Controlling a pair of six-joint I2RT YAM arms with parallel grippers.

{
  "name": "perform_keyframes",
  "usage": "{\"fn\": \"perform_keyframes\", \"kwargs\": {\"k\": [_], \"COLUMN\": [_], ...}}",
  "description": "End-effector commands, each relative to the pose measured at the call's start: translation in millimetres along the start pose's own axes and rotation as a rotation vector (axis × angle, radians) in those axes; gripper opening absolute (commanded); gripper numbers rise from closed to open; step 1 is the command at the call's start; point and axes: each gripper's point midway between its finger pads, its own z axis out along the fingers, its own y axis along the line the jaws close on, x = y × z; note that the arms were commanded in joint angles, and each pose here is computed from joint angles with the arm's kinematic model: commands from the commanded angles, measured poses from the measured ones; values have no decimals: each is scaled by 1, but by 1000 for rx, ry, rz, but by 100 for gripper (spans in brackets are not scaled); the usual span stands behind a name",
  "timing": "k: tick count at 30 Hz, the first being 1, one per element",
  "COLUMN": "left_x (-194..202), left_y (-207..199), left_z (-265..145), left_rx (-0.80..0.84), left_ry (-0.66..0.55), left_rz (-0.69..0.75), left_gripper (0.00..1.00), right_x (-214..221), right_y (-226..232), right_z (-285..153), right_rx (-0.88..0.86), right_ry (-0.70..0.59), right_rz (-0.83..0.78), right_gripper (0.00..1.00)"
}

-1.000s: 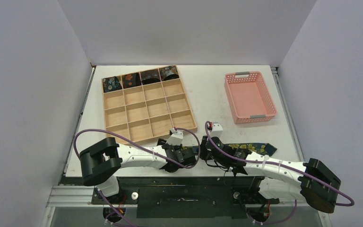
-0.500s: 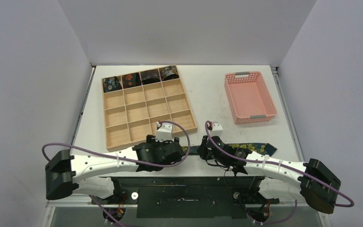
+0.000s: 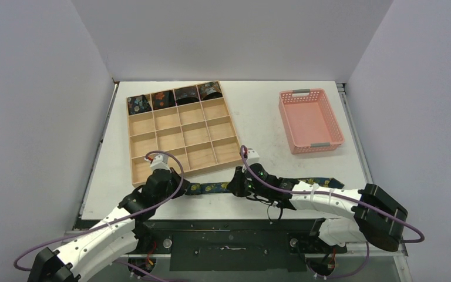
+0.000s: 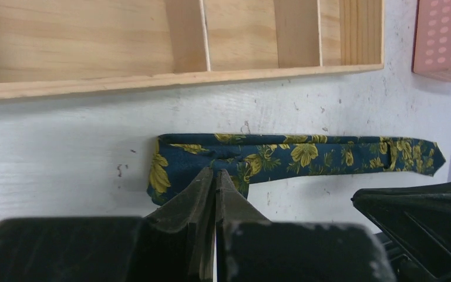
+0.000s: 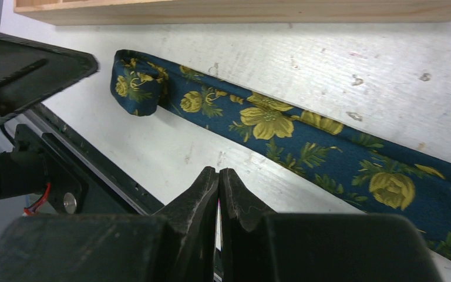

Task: Roll the ties
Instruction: Pick up the tie at the center of the board.

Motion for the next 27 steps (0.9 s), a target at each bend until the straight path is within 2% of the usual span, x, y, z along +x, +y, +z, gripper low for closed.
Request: {"fn": "perform_keyframes", "kwargs": {"k": [1, 8, 14, 27], "left_x": [4, 14, 11, 3], "left_y": [-44, -45, -43, -23], "left_z": [5, 21, 18, 0], "left_rx": [212, 204, 201, 134], "left_ry": [54, 95, 80, 34], "left_rz": [-26, -10, 1, 10], "left_gripper": [0, 0, 0, 0], "right_x": [-21, -18, -15, 5], "right_y": [40, 73, 101, 90], "right_z": [6, 26, 51, 93], "right_rx": [-109, -173, -226, -192], "right_ry": [-48, -14, 22, 81], "right_rz": [2, 8, 43, 122], "right_gripper": [5, 5, 5, 5]}}
